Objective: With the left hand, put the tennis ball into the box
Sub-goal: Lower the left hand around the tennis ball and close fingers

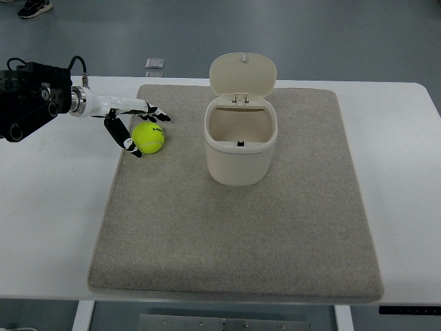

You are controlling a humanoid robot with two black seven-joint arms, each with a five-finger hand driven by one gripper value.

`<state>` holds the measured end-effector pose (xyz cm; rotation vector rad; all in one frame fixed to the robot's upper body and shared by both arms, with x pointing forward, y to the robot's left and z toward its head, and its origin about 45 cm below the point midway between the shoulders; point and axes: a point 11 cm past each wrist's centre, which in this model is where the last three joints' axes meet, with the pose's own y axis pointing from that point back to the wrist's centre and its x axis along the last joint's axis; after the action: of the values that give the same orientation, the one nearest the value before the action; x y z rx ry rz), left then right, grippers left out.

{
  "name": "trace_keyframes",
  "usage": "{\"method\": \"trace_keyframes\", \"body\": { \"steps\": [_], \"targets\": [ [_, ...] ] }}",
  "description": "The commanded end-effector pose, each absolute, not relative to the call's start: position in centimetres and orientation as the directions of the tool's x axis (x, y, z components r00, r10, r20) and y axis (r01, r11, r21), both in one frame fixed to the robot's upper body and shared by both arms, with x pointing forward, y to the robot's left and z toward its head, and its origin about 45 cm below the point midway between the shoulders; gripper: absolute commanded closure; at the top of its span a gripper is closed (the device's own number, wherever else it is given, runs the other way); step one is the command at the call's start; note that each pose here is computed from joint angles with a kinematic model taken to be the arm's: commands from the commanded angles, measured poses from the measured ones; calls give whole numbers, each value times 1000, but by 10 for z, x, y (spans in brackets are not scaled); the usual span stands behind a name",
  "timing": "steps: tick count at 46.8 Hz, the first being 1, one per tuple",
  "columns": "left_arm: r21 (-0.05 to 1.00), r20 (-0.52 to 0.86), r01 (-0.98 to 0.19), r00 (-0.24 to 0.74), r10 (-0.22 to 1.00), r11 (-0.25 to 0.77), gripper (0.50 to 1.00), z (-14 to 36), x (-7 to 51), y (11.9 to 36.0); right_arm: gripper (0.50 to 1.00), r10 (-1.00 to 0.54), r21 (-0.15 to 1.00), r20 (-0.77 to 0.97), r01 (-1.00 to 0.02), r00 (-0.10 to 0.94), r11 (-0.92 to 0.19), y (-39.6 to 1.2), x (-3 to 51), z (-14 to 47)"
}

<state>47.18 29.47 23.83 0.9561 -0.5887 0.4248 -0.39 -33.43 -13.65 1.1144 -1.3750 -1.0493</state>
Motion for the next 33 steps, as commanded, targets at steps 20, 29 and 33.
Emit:
{"method": "trace_keyframes", "body": {
  "steps": [20, 29, 33],
  "targets": [
    [629, 642, -583, 762, 78, 515, 649, 238, 472, 294, 599, -982, 979, 186, -81, -37, 188, -334, -4, -136],
    [639, 642, -578, 764, 62, 508, 703, 235, 471, 294, 599, -982, 979, 184, -81, -37, 187, -334, -4, -137],
    [628, 656, -591, 752, 65, 507, 716, 238, 473, 295, 599, -982, 979, 184, -81, -37, 187, -334, -4, -136]
  ]
}}
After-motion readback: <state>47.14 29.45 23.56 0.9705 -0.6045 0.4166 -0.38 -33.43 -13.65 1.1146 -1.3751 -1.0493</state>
